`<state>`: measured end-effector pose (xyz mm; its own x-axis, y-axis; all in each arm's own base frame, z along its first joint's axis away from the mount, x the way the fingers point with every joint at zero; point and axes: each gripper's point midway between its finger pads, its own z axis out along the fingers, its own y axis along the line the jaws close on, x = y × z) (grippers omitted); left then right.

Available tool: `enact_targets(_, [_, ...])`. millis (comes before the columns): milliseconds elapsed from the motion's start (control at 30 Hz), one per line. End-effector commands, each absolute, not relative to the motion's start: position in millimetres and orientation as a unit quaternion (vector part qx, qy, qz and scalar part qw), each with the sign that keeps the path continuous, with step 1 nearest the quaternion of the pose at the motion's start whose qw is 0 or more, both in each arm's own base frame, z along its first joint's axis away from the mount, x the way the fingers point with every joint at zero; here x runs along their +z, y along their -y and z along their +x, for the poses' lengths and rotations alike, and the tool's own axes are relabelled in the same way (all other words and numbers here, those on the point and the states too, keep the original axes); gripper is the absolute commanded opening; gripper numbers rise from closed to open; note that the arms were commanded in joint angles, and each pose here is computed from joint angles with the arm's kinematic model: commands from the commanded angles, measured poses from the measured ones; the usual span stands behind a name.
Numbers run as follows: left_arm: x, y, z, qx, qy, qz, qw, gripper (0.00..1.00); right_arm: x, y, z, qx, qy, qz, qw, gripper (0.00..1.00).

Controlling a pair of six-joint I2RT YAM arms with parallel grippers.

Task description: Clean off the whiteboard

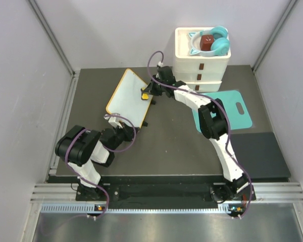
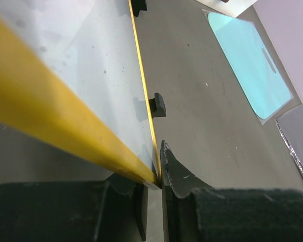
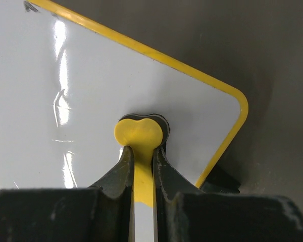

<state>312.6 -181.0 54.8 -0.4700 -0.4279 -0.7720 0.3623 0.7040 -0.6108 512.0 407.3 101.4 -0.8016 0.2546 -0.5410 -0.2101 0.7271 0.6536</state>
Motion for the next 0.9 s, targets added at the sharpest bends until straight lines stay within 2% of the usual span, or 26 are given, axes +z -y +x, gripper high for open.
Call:
enact_targets(0, [31.5, 203.8, 272.4, -0.411, -0.793, 0.058, 0.446, 0.00, 87.5, -421.3, 497.2, 0.379, -0.876, -0.006, 0.299, 0.00])
enact_targets(67, [31.1, 203.5, 272.1, -0.410, -0.794, 0.057, 0.446, 0.00, 77.6, -413.8, 487.6, 0.373, -0.878, -0.010, 0.298, 0.00])
enact_targets(133, [30.3, 203.6, 272.3, -0.410, -0.795, 0.055, 0.445, 0.00, 99.0, -405.8, 480.7, 0.376, -0.871, -0.019, 0.317, 0.00])
enact_targets(167, [29.3, 203.4, 271.5, -0.409, -0.796, 0.054, 0.443, 0.00, 86.9, -398.3, 470.1, 0.367, -0.876, -0.020, 0.312, 0.00])
enact_targets(200, [28.6, 203.6, 271.5, -0.409, -0.797, 0.054, 0.441, 0.00, 112.8, -393.1, 466.0, 0.373, -0.866, -0.026, 0.331, 0.00])
enact_targets(233, [28.8, 203.3, 271.3, -0.408, -0.797, 0.054, 0.442, 0.00, 100.0, -382.7, 454.1, 0.360, -0.874, -0.029, 0.324, 0.00])
enact_targets(333, [27.5, 202.8, 272.4, -0.405, -0.799, 0.051, 0.440, 0.00, 129.6, -364.9, 434.6, 0.353, -0.869, -0.045, 0.344, 0.00])
enact_targets(400, [27.3, 202.4, 273.1, -0.404, -0.800, 0.049, 0.441, 0.00, 118.6, -347.7, 413.9, 0.333, -0.881, -0.047, 0.331, 0.00])
enact_targets(433, [27.2, 202.4, 273.7, -0.403, -0.800, 0.048, 0.442, 0.00, 130.5, -341.3, 406.4, 0.335, -0.878, -0.051, 0.339, 0.00])
enact_targets(567, [26.3, 202.1, 274.8, -0.401, -0.801, 0.046, 0.442, 0.01, 93.9, -316.3, 369.1, 0.301, -0.906, -0.057, 0.291, 0.00])
enact_targets(700, [25.6, 201.3, 275.8, -0.398, -0.803, 0.042, 0.441, 0.05, 58.2, -302.0, 348.9, 0.276, -0.926, -0.054, 0.253, 0.00])
enact_targets(800, [25.4, 200.1, 277.2, -0.394, -0.805, 0.038, 0.442, 0.14, 37.6, -301.4, 340.6, 0.273, -0.932, -0.057, 0.229, 0.01])
enact_targets(833, [26.0, 200.1, 277.3, -0.394, -0.804, 0.039, 0.443, 0.18, 35.4, -303.8, 338.6, 0.282, -0.931, -0.057, 0.223, 0.04])
enact_targets(867, [26.4, 199.7, 277.4, -0.394, -0.804, 0.037, 0.444, 0.25, 32.6, -306.3, 337.5, 0.290, -0.929, -0.058, 0.224, 0.13])
